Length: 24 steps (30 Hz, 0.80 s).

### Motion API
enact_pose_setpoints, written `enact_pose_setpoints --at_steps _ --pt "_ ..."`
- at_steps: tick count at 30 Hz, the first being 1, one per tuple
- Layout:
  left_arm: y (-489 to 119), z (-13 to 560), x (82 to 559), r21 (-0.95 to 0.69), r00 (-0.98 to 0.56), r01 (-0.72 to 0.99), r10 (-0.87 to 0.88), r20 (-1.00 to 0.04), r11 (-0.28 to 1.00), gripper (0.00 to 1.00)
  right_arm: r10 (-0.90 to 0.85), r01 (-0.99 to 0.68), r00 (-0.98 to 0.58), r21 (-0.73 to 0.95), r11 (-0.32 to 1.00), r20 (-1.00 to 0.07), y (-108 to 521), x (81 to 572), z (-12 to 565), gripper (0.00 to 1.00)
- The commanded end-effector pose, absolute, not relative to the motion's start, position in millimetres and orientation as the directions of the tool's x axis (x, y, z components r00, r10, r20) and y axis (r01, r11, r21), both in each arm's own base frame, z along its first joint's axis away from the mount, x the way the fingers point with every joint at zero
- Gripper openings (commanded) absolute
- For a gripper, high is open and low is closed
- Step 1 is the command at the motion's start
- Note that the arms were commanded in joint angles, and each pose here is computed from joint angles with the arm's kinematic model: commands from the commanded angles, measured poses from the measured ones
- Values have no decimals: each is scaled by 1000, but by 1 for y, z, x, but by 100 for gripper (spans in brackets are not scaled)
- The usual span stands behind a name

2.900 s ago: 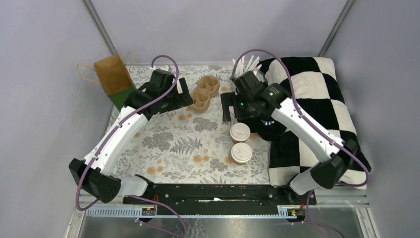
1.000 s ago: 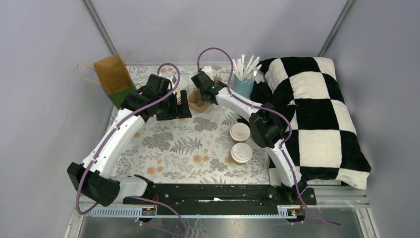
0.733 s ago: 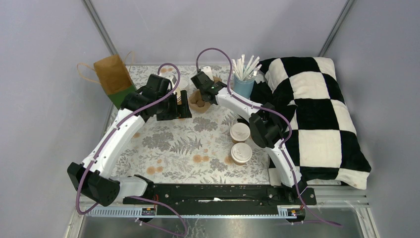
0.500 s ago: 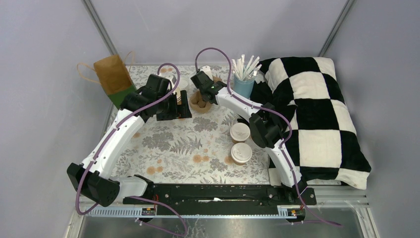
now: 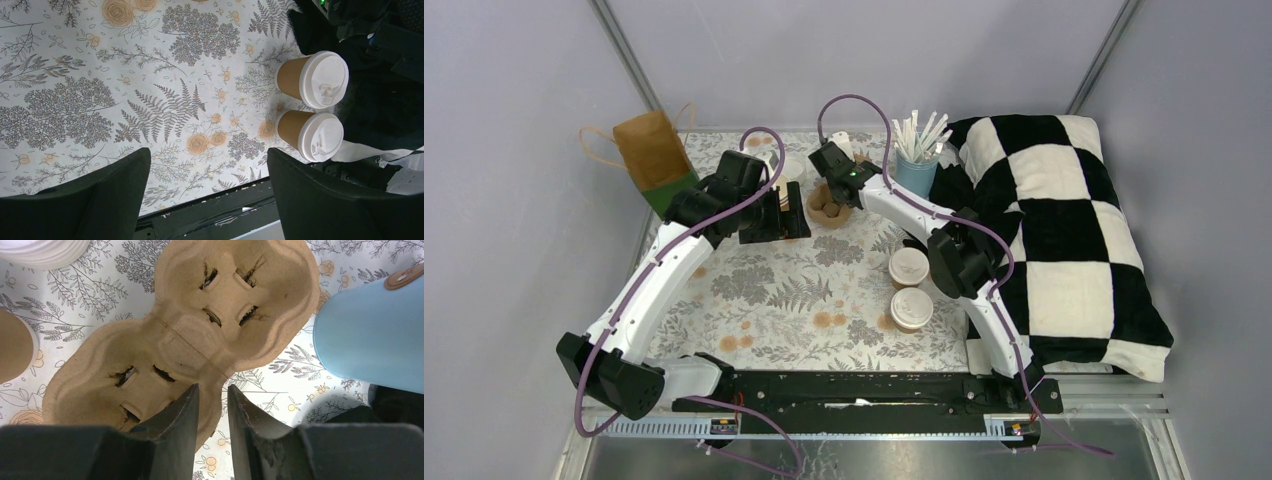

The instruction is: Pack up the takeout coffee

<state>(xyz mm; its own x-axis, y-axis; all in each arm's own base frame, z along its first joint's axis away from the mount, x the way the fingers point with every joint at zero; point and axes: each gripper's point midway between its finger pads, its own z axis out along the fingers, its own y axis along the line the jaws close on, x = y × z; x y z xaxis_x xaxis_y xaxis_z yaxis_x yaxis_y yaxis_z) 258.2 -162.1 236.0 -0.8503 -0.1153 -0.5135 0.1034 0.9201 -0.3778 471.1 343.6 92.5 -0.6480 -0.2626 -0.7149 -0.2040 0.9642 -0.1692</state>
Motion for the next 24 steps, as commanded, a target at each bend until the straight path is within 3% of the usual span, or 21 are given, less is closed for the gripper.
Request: enact_pose_setpoints --at_steps 1,7,12,17,24 --pt "-163 244 257 -400 -836 117 -127 -534 909 90 -238 -168 -647 -169 971 -724 346 472 95 35" --pt "-163 246 258 -400 -833 120 -127 -538 909 90 -236 -166 -651 -168 972 -721 345 471 92 33" --pt "-163 247 258 -399 -832 122 -126 -540 909 90 -243 -167 -643 -178 970 -726 345 474 95 24" --pt "-163 247 257 -401 -833 121 -127 -539 908 90 -253 -174 -641 -184 968 -725 346 475 96 0" --pt "-163 250 258 -400 -828 125 -127 -546 908 90 -225 -183 -642 -138 973 -733 348 469 127 0"
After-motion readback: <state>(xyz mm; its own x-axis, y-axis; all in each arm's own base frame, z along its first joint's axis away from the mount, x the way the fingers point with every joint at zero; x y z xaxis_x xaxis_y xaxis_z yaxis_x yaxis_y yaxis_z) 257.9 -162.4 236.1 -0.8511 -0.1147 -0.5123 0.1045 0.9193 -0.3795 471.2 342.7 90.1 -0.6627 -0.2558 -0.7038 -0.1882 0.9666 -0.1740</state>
